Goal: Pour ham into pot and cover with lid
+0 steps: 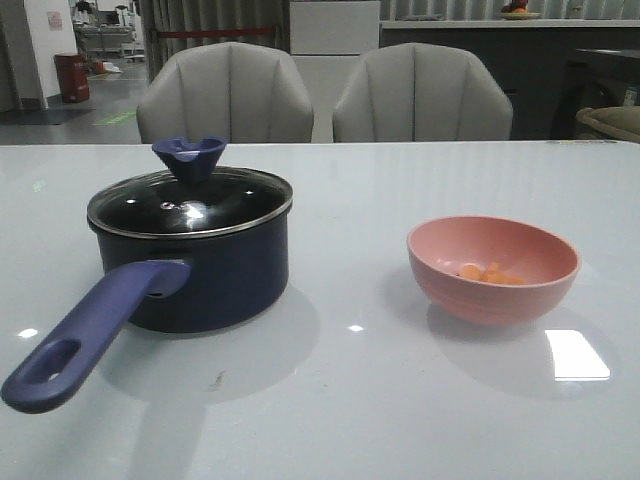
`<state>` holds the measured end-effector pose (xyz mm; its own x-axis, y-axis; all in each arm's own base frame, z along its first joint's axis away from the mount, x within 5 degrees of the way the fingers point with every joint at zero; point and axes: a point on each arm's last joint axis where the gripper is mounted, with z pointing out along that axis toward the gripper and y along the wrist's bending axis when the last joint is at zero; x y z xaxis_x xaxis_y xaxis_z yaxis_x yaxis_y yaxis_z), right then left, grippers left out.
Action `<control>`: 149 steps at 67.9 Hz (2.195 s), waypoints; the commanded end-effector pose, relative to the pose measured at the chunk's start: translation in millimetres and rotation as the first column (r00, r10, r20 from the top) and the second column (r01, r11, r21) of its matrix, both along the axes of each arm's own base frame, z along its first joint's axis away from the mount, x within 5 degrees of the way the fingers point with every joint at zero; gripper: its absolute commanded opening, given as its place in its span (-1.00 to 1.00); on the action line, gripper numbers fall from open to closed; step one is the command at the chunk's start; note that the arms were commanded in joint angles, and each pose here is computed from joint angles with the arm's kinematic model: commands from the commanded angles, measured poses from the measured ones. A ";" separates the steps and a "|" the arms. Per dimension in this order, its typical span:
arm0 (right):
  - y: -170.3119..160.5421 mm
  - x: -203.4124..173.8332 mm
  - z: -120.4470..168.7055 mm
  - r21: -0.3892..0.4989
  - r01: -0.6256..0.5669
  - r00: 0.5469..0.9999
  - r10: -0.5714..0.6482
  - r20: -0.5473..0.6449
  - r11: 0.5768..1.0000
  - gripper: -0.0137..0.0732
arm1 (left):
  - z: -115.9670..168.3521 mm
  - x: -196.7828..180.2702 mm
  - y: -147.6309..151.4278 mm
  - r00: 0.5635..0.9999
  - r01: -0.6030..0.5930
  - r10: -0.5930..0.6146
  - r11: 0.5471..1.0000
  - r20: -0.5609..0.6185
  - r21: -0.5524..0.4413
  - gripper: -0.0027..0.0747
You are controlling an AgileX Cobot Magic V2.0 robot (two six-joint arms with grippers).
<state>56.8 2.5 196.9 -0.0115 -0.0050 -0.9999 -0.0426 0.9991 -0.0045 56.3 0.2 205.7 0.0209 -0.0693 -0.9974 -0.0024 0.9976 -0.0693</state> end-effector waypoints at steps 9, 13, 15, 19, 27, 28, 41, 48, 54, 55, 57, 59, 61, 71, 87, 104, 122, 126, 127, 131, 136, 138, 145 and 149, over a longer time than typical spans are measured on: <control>-0.7 -2.1 10.5 -0.005 0.010 0.994 -0.009 0.107 1.000 -0.31 | 1.0 -0.9 0.2 0.997 -0.001 0.002 1.000 0.076 -0.007 -0.64; -0.7 -2.1 10.5 -0.005 0.010 0.994 -0.009 0.107 1.000 -0.31 | 1.0 -0.9 0.2 0.997 -0.001 0.002 1.000 0.076 -0.007 -0.64; -0.7 -2.1 10.5 -0.005 0.010 0.994 -0.009 0.107 1.000 -0.31 | 1.0 -0.9 0.2 0.997 -0.001 0.002 1.000 0.076 -0.007 -0.64; -0.7 -2.1 10.5 -0.005 0.010 0.994 -0.009 0.107 1.000 -0.31 | 1.0 -0.9 0.2 0.997 -0.001 0.002 1.000 0.076 -0.007 -0.64; -0.7 -2.1 10.5 -0.005 0.010 0.994 -0.009 0.107 1.000 -0.31 | 1.0 -0.9 0.2 0.997 -0.001 0.002 1.000 0.076 -0.007 -0.64; -0.7 -2.1 10.5 -0.005 0.010 0.994 -0.009 0.107 1.000 -0.31 | 1.0 -0.9 0.2 0.997 -0.001 0.002 1.000 0.076 -0.007 -0.64; -0.7 -2.1 10.5 -0.005 0.010 0.994 -0.009 0.107 1.000 -0.31 | 1.0 -0.9 0.2 0.997 -0.001 0.002 1.000 0.076 -0.007 -0.64; -0.7 -2.1 10.5 -0.005 0.010 0.994 -0.009 0.107 1.000 -0.31 | 1.0 -0.9 0.2 0.997 -0.001 0.002 1.000 0.076 -0.007 -0.64; -0.7 -2.1 10.5 -0.005 0.010 0.994 -0.009 0.107 1.000 -0.31 | 1.7 -1.0 0.2 0.996 -0.002 0.002 1.000 0.084 -0.007 -0.64; -0.7 -2.1 10.5 -0.005 0.010 0.994 -0.009 0.107 1.000 -0.31 | 2.3 -1.1 0.2 0.996 -0.002 0.002 1.000 0.091 -0.007 -0.64; -0.7 -2.1 10.5 -0.005 0.010 0.994 -0.009 0.107 1.000 -0.31 | 4.7 -1.4 0.3 0.993 -0.002 0.003 1.000 0.117 -0.007 -0.64; -0.7 -2.1 10.5 -0.005 0.010 0.994 -0.009 0.107 1.000 -0.31 | 7.7 -1.8 0.4 0.989 -0.003 0.004 1.000 0.150 -0.007 -0.64; -0.7 -2.1 10.5 -0.005 0.010 0.994 -0.009 0.107 1.000 -0.31 | 11.2 -2.5 0.5 0.982 -0.004 0.005 1.000 0.189 -0.007 -0.64; -0.7 -2.1 10.5 -0.005 0.010 0.994 -0.009 0.107 1.000 -0.31 | 31.8 -8.3 1.0 0.931 -0.007 0.011 1.000 0.366 -0.012 -0.64; -0.7 -2.1 10.5 -0.005 0.010 0.994 -0.009 0.107 1.000 -0.31 | 85.0 -16.6 0.4 0.942 0.000 0.004 1.000 0.335 -0.013 -0.64; -0.7 -2.1 10.5 -0.005 0.010 0.994 -0.009 0.107 1.000 -0.31 | 119.5 -9.9 -0.7 0.997 0.008 -0.007 1.000 0.077 -0.010 -0.64; -0.7 -2.1 10.5 -0.005 0.010 0.994 -0.009 0.107 1.000 -0.31 | 119.9 -5.2 -0.9 0.998 0.011 -0.010 1.000 0.063 -0.021 -0.64; -0.7 -2.1 10.5 -0.005 0.010 0.994 -0.009 0.107 1.000 -0.31 | 118.0 -4.3 -0.9 0.999 0.011 -0.010 1.000 0.052 -0.021 -0.64; -0.7 -2.1 10.5 -0.005 0.010 0.994 -0.009 0.107 1.000 -0.31 | 117.7 -4.3 -0.9 0.999 0.011 -0.010 1.000 0.050 -0.021 -0.64; -0.7 -2.1 10.5 -0.005 0.010 0.994 -0.009 0.107 1.000 -0.31 | 114.5 -3.1 -1.0 1.000 0.011 -0.011 1.000 0.016 -0.021 -0.63; -0.7 -2.1 10.5 -0.005 0.010 0.994 -0.009 0.107 1.000 -0.31 | 110.2 0.6 -0.8 0.999 0.009 -0.010 1.000 -0.038 -0.013 -0.55; -0.7 -2.1 10.5 -0.005 0.010 0.994 -0.009 0.107 1.000 -0.31 | 109.2 1.6 -0.7 0.999 0.008 -0.008 1.000 -0.051 -0.009 -0.49; -0.7 -2.1 10.5 -0.005 0.010 0.994 -0.009 0.107 1.000 -0.31 | 108.1 5.1 -0.7 0.998 0.007 -0.008 1.000 -0.070 -0.008 -0.13; -0.7 -2.1 10.5 -0.005 0.010 0.994 -0.009 0.107 1.000 -0.31 | 108.0 6.2 -0.7 0.997 0.007 -0.008 1.000 -0.072 -0.008 0.17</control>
<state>56.8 2.5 196.9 -0.0115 -0.0050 -0.9999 -0.0426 0.9991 -0.0045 58.9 -0.7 300.3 -0.1236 -0.0718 -0.9897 -0.0029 0.9974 -0.0720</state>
